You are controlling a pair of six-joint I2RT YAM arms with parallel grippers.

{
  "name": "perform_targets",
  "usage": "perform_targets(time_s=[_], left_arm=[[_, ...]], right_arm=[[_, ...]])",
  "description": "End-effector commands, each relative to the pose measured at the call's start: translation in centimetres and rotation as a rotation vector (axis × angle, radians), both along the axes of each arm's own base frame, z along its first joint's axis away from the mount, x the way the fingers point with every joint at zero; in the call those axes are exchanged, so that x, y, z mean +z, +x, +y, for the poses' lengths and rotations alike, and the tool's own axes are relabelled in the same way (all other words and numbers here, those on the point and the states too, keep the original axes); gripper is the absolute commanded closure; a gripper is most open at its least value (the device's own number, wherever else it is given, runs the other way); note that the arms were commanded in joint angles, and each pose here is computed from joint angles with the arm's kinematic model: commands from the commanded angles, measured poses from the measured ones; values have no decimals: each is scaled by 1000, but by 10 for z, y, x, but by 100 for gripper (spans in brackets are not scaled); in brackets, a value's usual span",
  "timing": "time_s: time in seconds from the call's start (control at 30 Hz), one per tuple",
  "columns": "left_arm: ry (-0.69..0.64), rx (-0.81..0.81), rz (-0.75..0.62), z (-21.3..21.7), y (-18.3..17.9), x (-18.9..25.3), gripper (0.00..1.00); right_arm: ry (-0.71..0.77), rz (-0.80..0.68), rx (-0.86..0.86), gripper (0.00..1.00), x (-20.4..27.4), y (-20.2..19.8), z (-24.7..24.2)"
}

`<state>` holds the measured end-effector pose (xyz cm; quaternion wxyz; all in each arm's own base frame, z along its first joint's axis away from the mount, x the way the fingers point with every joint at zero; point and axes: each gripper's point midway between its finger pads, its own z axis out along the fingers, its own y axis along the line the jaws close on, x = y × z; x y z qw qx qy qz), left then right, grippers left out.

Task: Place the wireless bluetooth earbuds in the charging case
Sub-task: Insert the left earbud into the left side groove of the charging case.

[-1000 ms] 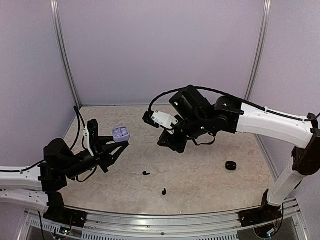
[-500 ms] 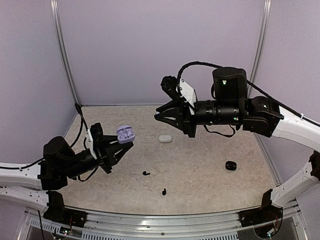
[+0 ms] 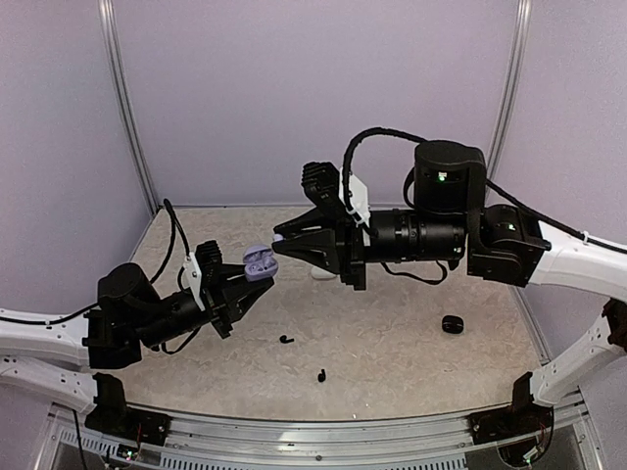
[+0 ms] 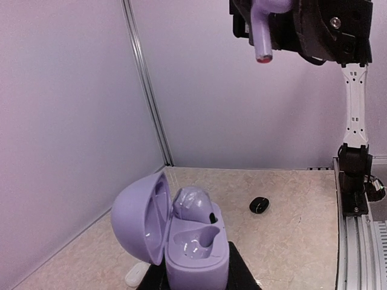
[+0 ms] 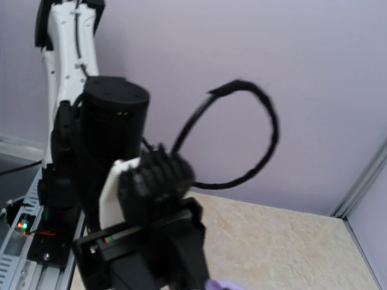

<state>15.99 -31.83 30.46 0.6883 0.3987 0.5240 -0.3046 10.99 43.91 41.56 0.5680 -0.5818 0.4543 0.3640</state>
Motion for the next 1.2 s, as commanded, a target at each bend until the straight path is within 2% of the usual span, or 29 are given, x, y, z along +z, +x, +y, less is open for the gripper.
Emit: perform_targets(time_s=[0.0,1.17], left_arm=[[-77,-2,-25,0,-1,29,100],[-109,-15,-9,5,-5,34,100]], right_arm=[[9,-42,-2,91,3,-4,13],[-116,-43,-96,90,-42,20,44]])
